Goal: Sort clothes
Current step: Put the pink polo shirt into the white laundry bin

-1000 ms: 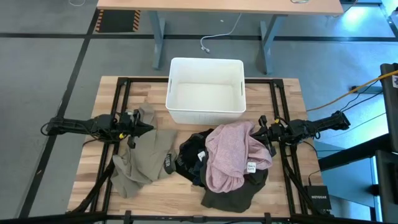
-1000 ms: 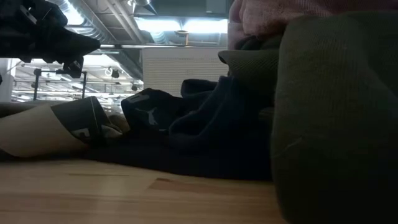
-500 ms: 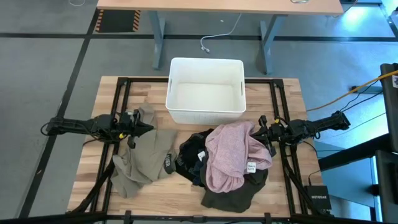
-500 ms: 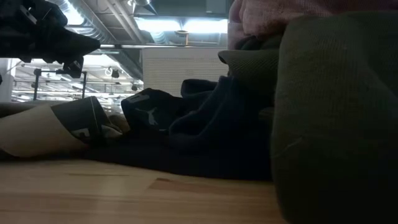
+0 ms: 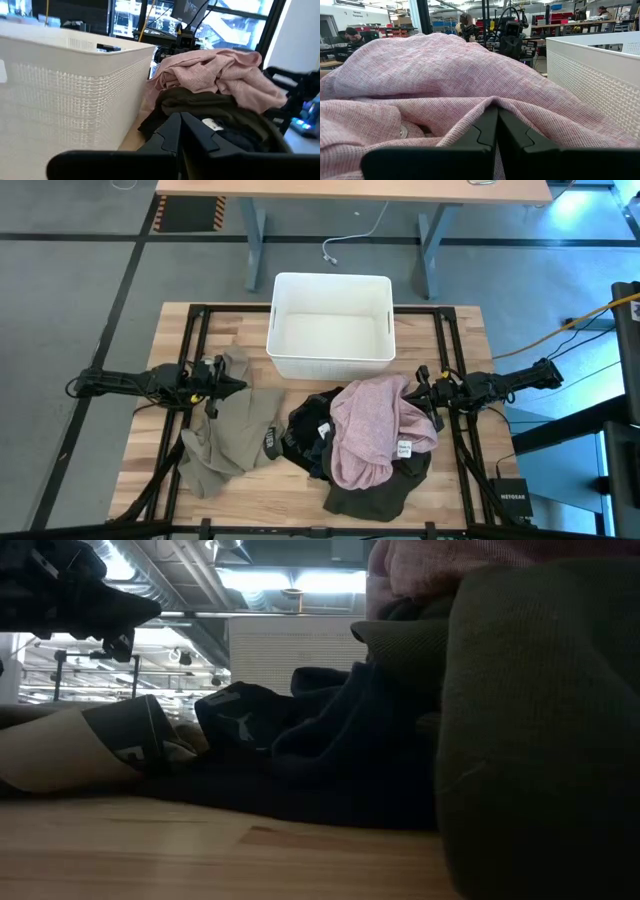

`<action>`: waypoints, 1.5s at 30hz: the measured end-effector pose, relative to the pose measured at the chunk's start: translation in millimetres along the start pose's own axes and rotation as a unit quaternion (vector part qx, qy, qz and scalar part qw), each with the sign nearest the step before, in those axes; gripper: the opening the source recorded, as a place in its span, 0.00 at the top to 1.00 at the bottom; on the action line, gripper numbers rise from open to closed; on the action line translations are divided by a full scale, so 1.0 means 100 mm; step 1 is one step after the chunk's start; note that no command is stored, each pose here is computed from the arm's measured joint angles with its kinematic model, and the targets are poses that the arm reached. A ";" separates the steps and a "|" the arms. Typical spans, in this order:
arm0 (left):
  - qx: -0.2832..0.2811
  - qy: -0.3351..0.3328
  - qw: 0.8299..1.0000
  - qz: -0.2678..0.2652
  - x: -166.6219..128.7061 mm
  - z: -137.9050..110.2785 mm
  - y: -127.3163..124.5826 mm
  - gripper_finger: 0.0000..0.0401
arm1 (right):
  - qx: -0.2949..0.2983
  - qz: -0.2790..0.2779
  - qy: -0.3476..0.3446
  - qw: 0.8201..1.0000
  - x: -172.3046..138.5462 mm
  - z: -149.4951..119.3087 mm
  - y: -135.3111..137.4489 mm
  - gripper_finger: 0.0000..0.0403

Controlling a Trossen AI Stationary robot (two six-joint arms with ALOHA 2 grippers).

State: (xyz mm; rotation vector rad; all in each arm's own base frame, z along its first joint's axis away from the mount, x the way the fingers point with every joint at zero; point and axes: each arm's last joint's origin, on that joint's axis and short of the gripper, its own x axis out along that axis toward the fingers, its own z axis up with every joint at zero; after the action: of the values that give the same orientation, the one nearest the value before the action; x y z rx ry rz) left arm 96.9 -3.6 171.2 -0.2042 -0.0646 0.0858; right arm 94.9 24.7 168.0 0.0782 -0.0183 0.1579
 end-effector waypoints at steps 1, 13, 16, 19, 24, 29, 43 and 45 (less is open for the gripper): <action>-0.016 -0.003 1.000 -0.001 0.00 0.01 0.00 0.99 | 0.000 0.000 0.000 1.000 0.00 0.00 0.00 0.95; -0.079 -0.154 0.985 -0.004 -0.05 0.29 -0.03 0.99 | 0.000 0.000 0.000 1.000 0.00 0.00 0.00 0.95; -0.018 -0.190 0.982 -0.001 -0.07 0.41 -0.05 0.99 | 0.000 0.000 0.000 1.000 0.00 0.00 0.00 0.95; 0.026 -0.210 0.977 0.008 -0.07 0.61 -0.09 1.00 | 0.000 0.000 0.000 1.000 0.00 0.00 0.00 0.95; 0.102 -0.185 0.977 0.024 0.09 1.03 -0.20 1.00 | 0.000 0.000 0.000 1.000 0.00 0.00 0.00 0.95; 0.173 -0.140 0.974 0.035 0.45 1.43 -0.35 1.00 | 0.000 0.000 0.000 1.000 0.00 0.00 0.00 0.95; 0.201 0.005 0.979 -0.024 1.64 1.39 -0.84 1.00 | 0.001 0.000 -0.011 1.000 0.00 0.02 0.00 0.95; 0.194 0.016 0.980 -0.050 1.74 1.41 -0.96 1.00 | 0.013 0.002 -0.022 1.000 0.00 0.04 0.00 0.95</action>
State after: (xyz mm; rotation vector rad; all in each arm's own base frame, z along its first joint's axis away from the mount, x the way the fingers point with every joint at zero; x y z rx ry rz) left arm 267.5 -53.5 338.6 0.1870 -0.0246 -0.0070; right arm 94.8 24.6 172.3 0.1084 -0.0605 0.1597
